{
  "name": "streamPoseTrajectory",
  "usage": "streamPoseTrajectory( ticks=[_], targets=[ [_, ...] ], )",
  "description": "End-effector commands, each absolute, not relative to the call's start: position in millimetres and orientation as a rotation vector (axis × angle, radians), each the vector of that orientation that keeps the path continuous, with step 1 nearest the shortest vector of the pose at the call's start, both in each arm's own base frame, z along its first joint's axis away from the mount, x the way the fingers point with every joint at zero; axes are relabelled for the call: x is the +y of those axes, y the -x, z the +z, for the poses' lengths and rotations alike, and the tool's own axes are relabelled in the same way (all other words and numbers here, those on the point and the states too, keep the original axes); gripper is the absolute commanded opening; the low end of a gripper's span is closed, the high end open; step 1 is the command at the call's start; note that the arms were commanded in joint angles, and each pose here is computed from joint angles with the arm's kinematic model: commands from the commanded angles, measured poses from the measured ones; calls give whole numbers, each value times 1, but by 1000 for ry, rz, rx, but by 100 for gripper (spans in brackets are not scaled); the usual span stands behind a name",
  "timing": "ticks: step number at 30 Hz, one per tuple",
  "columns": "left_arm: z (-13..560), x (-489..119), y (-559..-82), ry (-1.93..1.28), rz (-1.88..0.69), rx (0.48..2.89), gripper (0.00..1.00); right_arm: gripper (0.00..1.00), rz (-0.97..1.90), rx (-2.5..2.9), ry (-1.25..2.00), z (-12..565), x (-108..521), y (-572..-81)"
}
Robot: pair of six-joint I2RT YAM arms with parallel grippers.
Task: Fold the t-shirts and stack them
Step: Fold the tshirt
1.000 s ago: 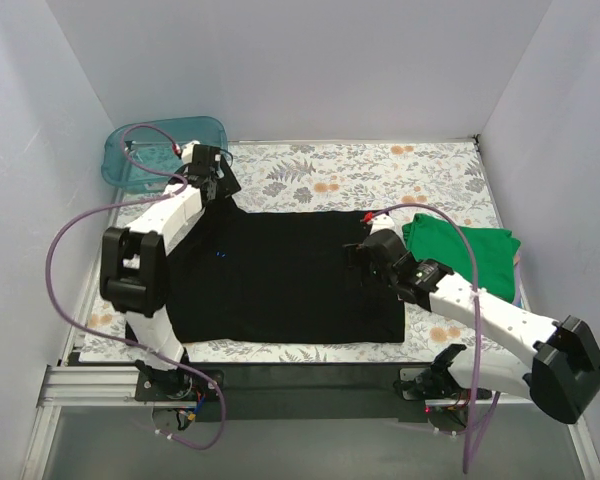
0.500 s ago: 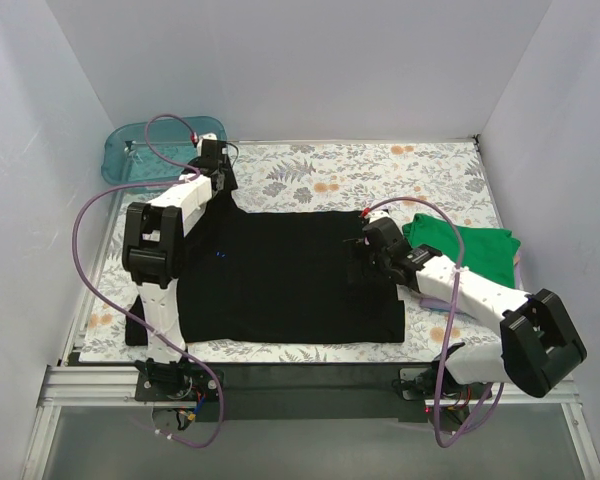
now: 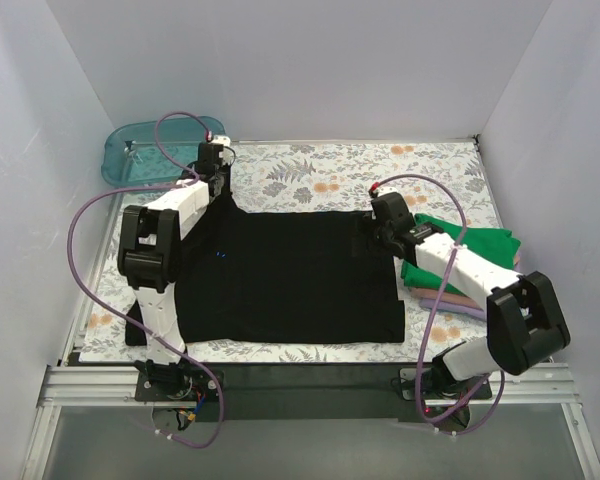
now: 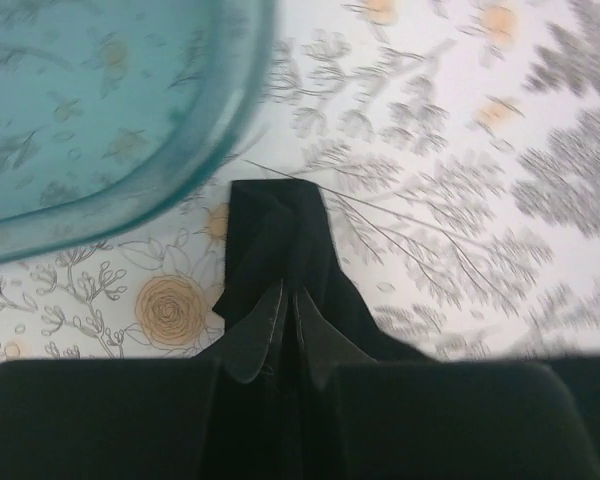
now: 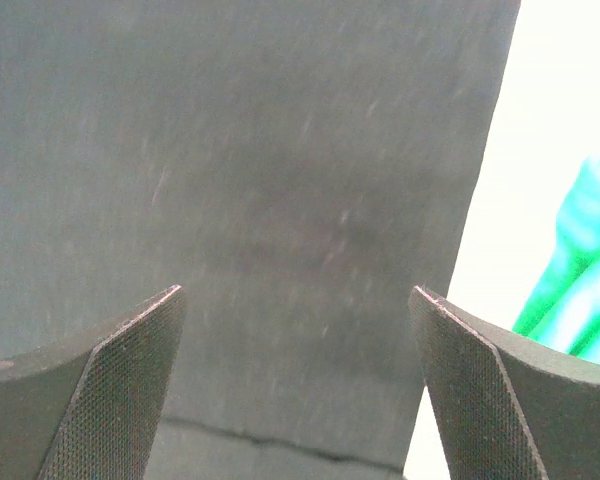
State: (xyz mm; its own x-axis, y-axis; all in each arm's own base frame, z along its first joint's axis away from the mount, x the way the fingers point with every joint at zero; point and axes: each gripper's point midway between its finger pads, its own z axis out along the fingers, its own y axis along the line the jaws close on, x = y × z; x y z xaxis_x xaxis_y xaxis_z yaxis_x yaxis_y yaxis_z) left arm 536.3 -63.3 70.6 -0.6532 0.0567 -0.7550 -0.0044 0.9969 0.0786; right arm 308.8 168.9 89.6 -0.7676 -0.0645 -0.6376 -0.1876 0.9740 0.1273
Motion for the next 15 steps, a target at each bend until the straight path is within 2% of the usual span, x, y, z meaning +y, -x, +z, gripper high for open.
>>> streamPoseTrajectory(
  ticks=[1,11,15],
  targets=[
    [137,-93,-530,-462,-23,2113,0,98,223,2368,157,112,171,-344],
    [154,-107,-522,-808,-31,2017,0,96,100,2424,56,94,155,-394],
    [141,-115,-517,-927,-87,2037,0,96,53,2433,6,88,145,-413]
  ],
)
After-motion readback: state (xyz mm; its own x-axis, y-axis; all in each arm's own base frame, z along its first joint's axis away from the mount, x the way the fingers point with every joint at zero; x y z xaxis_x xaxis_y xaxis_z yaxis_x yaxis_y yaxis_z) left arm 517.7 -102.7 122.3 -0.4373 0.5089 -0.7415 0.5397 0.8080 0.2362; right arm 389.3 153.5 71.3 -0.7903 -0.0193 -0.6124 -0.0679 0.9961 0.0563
